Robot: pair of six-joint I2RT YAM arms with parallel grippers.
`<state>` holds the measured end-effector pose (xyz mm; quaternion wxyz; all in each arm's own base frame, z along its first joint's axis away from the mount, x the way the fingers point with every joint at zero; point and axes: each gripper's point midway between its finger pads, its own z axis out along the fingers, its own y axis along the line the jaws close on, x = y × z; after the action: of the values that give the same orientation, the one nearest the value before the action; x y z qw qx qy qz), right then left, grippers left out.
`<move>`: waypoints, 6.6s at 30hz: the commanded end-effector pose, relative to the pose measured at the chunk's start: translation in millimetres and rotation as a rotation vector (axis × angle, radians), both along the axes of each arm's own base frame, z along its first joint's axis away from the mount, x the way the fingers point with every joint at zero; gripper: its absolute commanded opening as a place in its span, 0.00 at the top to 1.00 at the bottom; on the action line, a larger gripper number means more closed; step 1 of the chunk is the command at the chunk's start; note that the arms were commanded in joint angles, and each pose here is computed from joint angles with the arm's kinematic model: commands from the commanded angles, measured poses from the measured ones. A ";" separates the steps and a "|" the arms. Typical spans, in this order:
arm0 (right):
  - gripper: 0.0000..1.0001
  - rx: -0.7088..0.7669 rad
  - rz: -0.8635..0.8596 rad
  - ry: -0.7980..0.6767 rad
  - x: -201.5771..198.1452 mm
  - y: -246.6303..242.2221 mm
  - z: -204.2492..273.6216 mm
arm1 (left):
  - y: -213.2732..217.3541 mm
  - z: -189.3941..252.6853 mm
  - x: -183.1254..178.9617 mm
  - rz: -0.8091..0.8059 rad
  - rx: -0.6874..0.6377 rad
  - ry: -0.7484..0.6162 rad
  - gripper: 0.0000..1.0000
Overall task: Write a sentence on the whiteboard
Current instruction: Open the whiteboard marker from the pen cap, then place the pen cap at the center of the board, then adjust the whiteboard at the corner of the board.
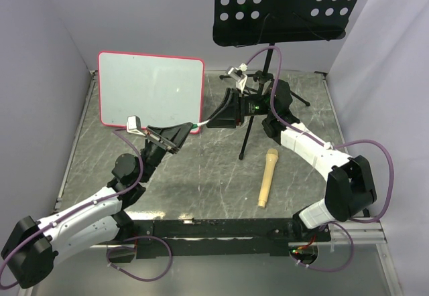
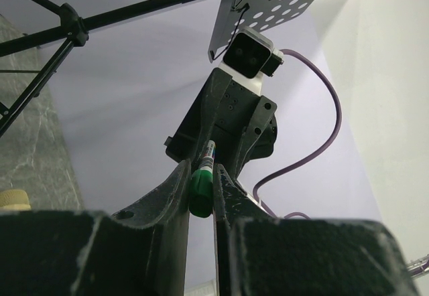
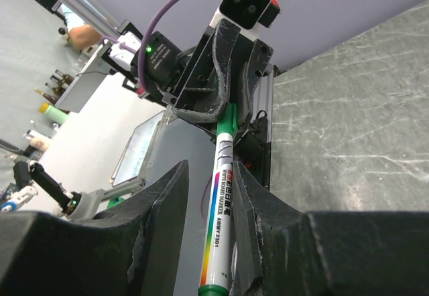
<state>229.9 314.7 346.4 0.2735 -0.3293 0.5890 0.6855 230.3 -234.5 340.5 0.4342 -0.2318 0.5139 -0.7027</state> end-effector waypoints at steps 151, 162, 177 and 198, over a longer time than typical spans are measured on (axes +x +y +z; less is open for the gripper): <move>1.00 -0.256 -0.318 -0.250 15.0 -95.9 -79.4 | -78.4 -240.5 77.8 -0.270 0.913 0.219 0.38; 1.00 -0.245 -0.269 -0.263 7.6 -95.0 -79.4 | 83.1 -147.5 113.1 0.147 1.142 0.241 0.18; 1.00 -0.228 -0.248 -0.269 0.6 -95.5 -74.1 | 176.0 -229.0 144.3 0.253 1.202 0.578 0.42; 1.00 -0.234 -0.246 -0.235 5.8 -98.1 -78.7 | 126.6 -302.5 186.6 0.221 1.473 0.655 0.60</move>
<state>233.4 217.7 259.4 0.3711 -0.3470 0.6793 0.5295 402.0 -106.7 30.9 0.3451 -0.1432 0.9253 -0.0646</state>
